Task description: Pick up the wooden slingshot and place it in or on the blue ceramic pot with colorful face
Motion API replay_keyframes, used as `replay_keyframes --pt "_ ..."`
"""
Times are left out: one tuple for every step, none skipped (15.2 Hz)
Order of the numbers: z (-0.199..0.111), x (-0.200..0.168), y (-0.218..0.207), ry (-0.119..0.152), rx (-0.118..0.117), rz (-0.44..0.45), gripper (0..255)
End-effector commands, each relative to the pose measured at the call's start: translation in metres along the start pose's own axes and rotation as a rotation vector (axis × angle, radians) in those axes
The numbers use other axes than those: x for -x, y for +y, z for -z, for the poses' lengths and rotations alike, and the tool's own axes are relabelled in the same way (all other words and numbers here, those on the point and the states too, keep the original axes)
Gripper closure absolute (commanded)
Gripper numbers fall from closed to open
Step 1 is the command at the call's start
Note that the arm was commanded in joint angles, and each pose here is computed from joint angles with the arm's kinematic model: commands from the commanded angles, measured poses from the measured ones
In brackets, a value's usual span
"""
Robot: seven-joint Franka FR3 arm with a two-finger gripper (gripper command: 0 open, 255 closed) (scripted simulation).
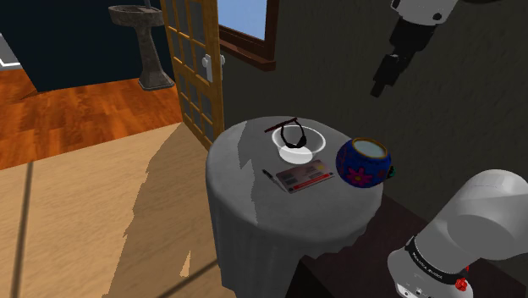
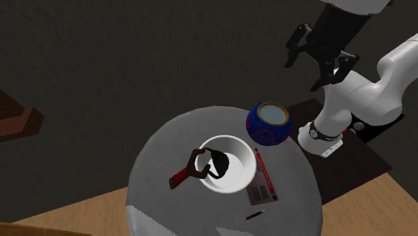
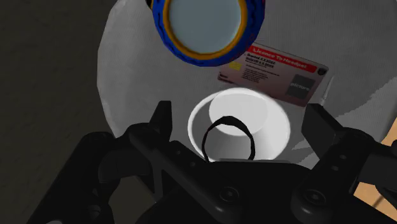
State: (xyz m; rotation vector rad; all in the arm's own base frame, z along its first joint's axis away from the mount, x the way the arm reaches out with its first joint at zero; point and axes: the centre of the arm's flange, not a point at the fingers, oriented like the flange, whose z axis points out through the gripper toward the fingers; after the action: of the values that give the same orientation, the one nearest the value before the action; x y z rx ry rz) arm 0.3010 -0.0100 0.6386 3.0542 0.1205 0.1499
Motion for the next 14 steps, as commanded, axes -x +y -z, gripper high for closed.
replay_keyframes --pt "0.0 0.0 0.0 0.0 0.0 0.0 0" --pt "-0.011 -0.005 0.004 0.013 -0.004 0.019 0" --pt "-0.021 -0.01 0.008 0.025 -0.008 0.038 0" --pt "-0.032 -0.015 0.012 0.038 -0.012 0.057 0" --pt "-0.043 -0.021 0.016 0.05 -0.016 0.076 0" --pt "-0.053 -0.027 0.02 0.063 -0.02 0.095 0" --pt "-0.063 -0.033 0.023 0.075 -0.024 0.114 0" --pt "-0.074 -0.039 0.027 0.088 -0.028 0.133 0" --pt "-0.084 -0.045 0.03 0.1 -0.032 0.152 0" --pt "-0.094 -0.052 0.033 0.113 -0.036 0.171 0" --pt "-0.105 -0.058 0.036 0.125 -0.04 0.191 0" --pt "-0.115 -0.065 0.038 0.138 -0.044 0.21 0" --pt "-0.125 -0.072 0.041 0.15 -0.048 0.229 0" --pt "-0.135 -0.08 0.043 0.163 -0.052 0.248 0"
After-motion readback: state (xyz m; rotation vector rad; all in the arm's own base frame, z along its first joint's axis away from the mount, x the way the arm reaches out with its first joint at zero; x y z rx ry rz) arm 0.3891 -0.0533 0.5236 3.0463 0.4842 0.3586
